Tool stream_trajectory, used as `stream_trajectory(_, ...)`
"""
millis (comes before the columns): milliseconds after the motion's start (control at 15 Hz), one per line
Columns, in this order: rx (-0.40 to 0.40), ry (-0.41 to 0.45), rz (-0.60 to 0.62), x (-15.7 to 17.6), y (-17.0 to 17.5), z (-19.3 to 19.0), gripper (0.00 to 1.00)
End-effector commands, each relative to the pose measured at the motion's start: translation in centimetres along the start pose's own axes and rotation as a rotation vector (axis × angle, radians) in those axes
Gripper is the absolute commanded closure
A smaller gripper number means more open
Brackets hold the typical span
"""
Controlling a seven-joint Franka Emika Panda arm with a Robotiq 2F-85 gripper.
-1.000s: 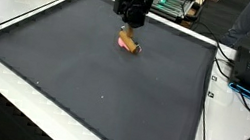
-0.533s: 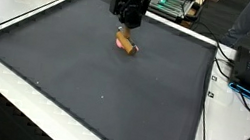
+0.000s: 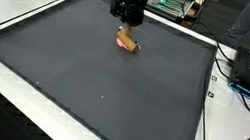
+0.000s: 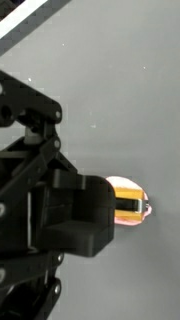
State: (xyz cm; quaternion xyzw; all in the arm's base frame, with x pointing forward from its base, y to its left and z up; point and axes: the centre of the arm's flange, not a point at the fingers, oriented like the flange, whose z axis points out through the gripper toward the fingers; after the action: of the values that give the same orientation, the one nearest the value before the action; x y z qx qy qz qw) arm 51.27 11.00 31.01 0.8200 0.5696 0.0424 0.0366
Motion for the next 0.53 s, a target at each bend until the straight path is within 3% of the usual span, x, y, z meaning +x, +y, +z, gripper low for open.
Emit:
stream_trajectory(0, 0.12, -0.094, -0.028, -1.28, -0.68, 3.02, 0.76)
stream_trajectory(467, 0.093, -0.162, -0.045, -1.29, -0.49, 2.33, 0.76)
